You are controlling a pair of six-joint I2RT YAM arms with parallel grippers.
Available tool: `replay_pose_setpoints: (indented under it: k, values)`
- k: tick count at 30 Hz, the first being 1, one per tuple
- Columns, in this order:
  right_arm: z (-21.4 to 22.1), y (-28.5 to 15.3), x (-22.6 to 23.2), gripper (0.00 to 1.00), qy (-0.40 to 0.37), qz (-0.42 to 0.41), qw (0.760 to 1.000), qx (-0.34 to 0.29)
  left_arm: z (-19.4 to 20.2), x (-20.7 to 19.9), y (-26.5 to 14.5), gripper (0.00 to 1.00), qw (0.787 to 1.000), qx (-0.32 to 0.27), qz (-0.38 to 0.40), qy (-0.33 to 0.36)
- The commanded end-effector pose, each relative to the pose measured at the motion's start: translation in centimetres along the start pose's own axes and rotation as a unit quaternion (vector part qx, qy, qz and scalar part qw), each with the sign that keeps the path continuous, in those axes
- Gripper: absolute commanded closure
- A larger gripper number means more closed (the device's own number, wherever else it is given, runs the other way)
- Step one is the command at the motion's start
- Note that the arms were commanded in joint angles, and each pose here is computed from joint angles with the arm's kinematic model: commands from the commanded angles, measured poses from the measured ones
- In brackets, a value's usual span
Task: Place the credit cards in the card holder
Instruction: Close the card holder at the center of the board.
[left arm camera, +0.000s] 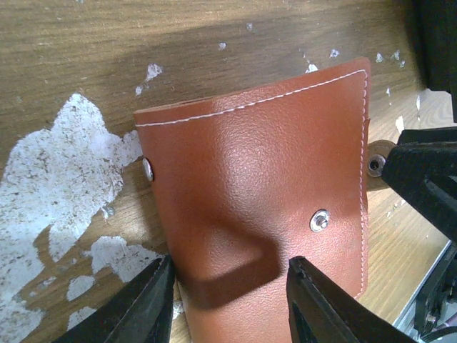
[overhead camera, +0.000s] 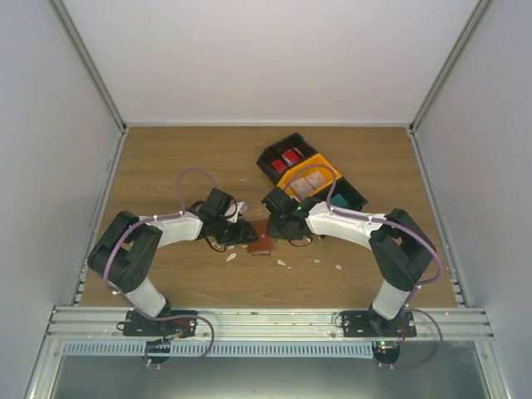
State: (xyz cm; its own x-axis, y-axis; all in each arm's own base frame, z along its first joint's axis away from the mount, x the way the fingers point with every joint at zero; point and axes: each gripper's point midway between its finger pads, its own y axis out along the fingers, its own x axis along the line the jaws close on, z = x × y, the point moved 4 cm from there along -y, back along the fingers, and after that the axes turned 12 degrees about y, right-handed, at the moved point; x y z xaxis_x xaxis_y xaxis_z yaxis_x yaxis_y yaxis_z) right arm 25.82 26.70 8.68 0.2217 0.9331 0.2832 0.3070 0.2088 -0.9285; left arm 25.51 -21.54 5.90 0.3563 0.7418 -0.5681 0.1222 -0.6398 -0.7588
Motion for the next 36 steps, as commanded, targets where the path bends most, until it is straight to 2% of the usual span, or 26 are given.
replay_pose_setpoints:
  k: [1, 10, 17, 30, 36]
  values:
    - [0.0, -0.7, 0.1, 0.83, 0.004, -0.005, 1.0, -0.004, 2.7, 1.4, 0.5, 0.54, 0.999, 0.04, -0.032, -0.014]
    - [0.2, -0.2, 0.6, 0.99, -0.012, -0.011, 1.0, 0.008, 2.9, 1.5, 0.5, 0.54, 0.999, 0.04, -0.032, -0.018]
    - [-0.1, -0.5, 1.0, 1.0, -0.06, -0.031, 0.998, -0.005, 2.6, 1.6, 0.5, 0.54, 0.998, 0.036, -0.038, -0.022]
    - [0.5, -1.3, 1.5, 1.0, -0.125, -0.118, 0.985, -0.019, 1.2, 2.1, -0.8, 0.53, 0.996, 0.014, -0.087, -0.016]
    - [0.2, -2.0, 2.6, 1.0, -0.14, -0.147, 0.979, -0.026, 1.4, 2.5, -0.2, 0.58, 0.995, 0.025, -0.09, -0.016]
